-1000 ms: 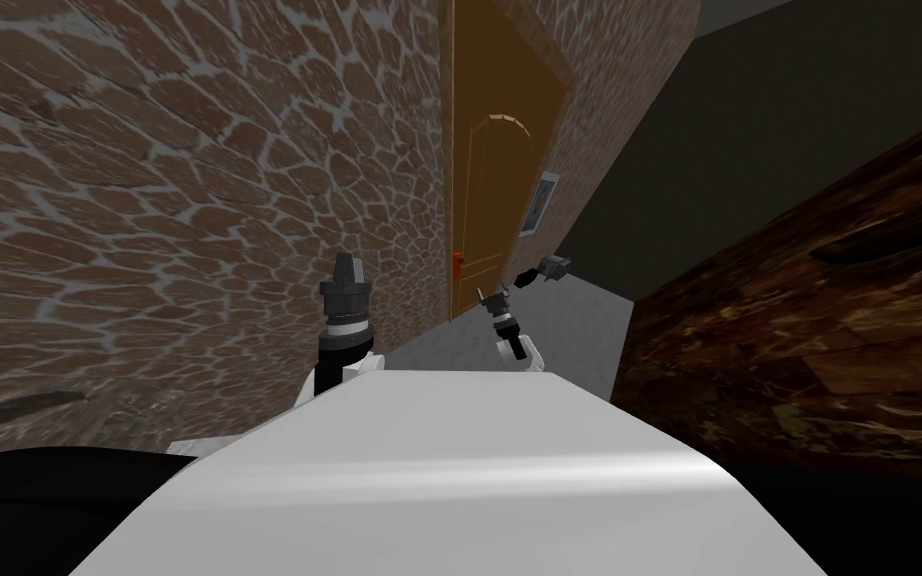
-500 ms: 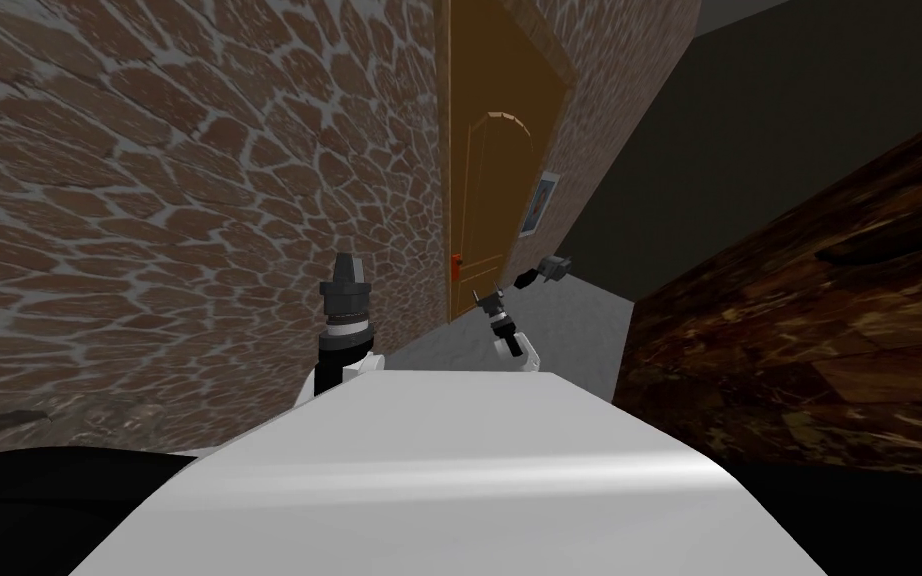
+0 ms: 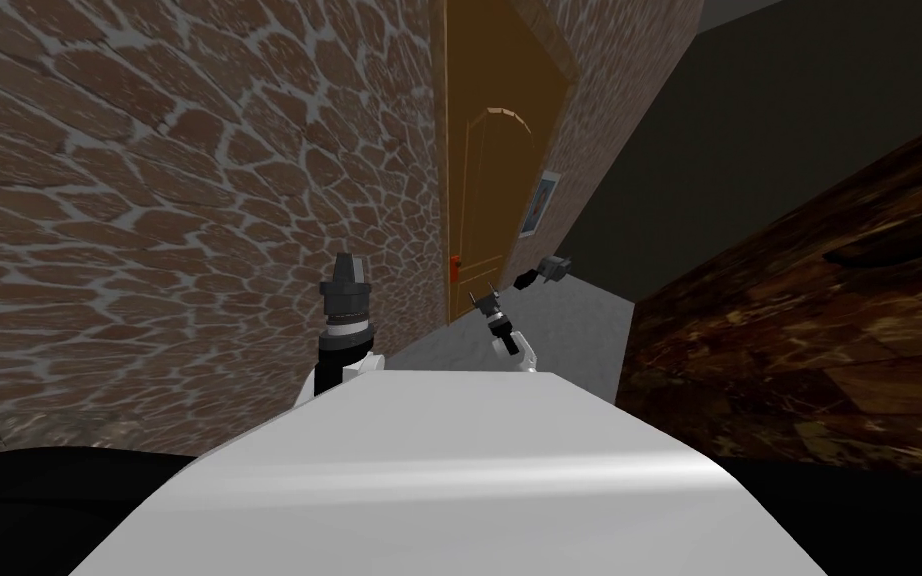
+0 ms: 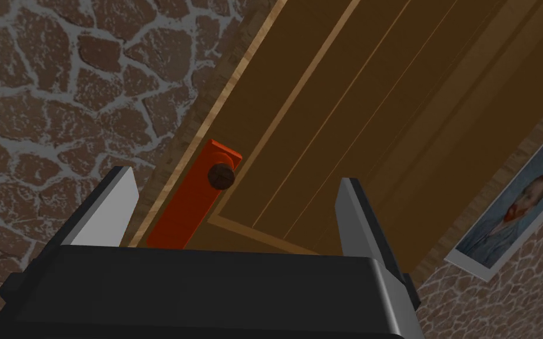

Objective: Pull the door open

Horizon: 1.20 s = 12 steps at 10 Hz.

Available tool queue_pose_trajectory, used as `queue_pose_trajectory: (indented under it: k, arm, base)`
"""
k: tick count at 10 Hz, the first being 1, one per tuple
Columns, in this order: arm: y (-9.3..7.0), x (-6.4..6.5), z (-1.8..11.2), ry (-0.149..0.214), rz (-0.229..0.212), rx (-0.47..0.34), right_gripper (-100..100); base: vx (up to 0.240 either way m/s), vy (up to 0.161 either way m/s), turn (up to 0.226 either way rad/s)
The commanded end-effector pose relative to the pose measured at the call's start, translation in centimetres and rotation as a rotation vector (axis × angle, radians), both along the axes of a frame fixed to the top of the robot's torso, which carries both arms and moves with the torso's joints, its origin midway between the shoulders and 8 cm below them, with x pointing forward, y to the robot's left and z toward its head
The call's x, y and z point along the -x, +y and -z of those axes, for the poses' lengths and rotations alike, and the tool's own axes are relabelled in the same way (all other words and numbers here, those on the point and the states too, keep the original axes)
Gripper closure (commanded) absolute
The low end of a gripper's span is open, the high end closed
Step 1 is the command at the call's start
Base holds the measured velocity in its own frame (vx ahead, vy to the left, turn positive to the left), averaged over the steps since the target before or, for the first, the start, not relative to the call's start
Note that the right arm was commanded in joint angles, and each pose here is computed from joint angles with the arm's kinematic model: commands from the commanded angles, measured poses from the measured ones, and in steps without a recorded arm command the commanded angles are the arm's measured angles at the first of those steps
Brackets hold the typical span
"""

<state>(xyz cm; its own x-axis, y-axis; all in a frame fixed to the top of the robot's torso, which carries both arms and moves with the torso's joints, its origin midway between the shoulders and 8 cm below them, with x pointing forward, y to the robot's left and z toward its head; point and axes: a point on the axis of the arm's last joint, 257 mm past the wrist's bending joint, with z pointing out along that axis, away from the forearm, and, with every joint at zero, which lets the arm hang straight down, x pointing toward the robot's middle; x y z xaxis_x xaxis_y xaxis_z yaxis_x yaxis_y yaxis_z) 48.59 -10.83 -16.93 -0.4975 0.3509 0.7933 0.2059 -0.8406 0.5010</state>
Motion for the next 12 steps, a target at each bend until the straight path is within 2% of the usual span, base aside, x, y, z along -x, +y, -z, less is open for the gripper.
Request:
queue_pose_trajectory:
  k: [1, 2, 4, 5, 8, 9, 12]
  arm:
    - [0.6, -0.4, 0.8, 0.034, -0.028, -0.017, -100]
    - [0.6, -0.4, 0.8, 0.037, -0.031, -0.024, -100]
    - [1.3, -0.8, 2.0, 0.08, -0.064, -0.045, -100]
    - [1.3, -0.8, 2.0, 0.084, -0.067, -0.051, -100]
    - [2.4, -1.3, 3.6, 0.151, -0.113, -0.083, -100]
    - [2.4, -1.3, 3.6, 0.154, -0.116, -0.09, -100]
    - [3.3, -1.8, 5.1, 0.22, -0.156, -0.12, -100]
  base:
    - [0.086, -0.016, -0.015]
    - [0.059, -0.01, -0.003]
    - [0.068, -0.008, -0.014]
    - [0.067, -0.007, -0.003]
    - [0.073, -0.011, -0.014]
    - [0.062, -0.015, 0.0]
    - [0.083, -0.01, -0.014]
